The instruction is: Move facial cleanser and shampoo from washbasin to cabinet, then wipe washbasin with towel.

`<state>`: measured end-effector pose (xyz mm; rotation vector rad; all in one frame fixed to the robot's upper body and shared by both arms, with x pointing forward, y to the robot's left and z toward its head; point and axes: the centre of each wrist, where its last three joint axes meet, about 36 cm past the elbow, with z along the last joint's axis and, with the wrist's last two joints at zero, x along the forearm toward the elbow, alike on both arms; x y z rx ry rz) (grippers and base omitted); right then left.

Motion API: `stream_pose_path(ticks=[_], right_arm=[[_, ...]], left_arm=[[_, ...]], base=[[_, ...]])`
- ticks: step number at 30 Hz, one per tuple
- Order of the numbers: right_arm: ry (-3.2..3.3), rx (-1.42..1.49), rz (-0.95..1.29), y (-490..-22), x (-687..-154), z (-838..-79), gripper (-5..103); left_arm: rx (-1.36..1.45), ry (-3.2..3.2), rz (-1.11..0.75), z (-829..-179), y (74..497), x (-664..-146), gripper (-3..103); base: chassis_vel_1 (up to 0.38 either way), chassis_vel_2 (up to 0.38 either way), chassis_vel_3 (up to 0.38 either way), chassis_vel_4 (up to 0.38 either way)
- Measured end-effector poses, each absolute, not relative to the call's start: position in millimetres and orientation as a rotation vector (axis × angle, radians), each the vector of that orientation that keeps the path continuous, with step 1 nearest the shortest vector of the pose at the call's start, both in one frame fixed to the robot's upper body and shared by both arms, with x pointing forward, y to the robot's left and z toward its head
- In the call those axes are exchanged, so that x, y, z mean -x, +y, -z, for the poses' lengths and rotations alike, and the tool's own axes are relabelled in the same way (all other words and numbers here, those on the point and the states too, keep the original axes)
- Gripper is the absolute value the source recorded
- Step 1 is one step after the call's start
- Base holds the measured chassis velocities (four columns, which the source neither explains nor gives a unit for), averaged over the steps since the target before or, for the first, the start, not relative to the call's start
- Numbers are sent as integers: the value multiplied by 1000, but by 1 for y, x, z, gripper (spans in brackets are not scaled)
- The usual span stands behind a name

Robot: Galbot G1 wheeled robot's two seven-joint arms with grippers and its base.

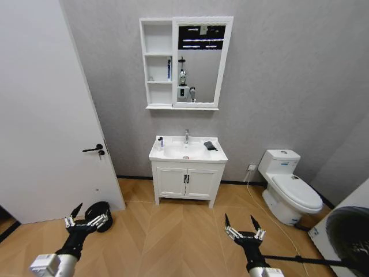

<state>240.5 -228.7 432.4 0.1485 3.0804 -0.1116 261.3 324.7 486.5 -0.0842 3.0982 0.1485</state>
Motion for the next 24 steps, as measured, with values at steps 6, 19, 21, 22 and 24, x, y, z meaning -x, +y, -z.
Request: stream_pose_path(ticks=[6,19,21,22,24], right_arm=[[3004,-166,164,-231,-245,-434,100],[3048,-102,132,-230,-223,-419,100],[3058,-95,133,-230,-217,-420,100],[3058,-95,133,-230,-217,-420,100],[3059,-96,131,-229,-215,-421,100]], left_arm=[[29,3098,-172,-487,321,-257,98],[-7,3099,-165,-474,308,-257,97],[-25,3081,-174,-469,301,-261,97],[-25,3081,-174,-469,301,-261,97],[-19,3058,-229,-467,298,-264,97]], base=[[0,0,0,0],[0,0,0,0],[0,0,0,0],[0,0,0,0],[0,0,0,0]])
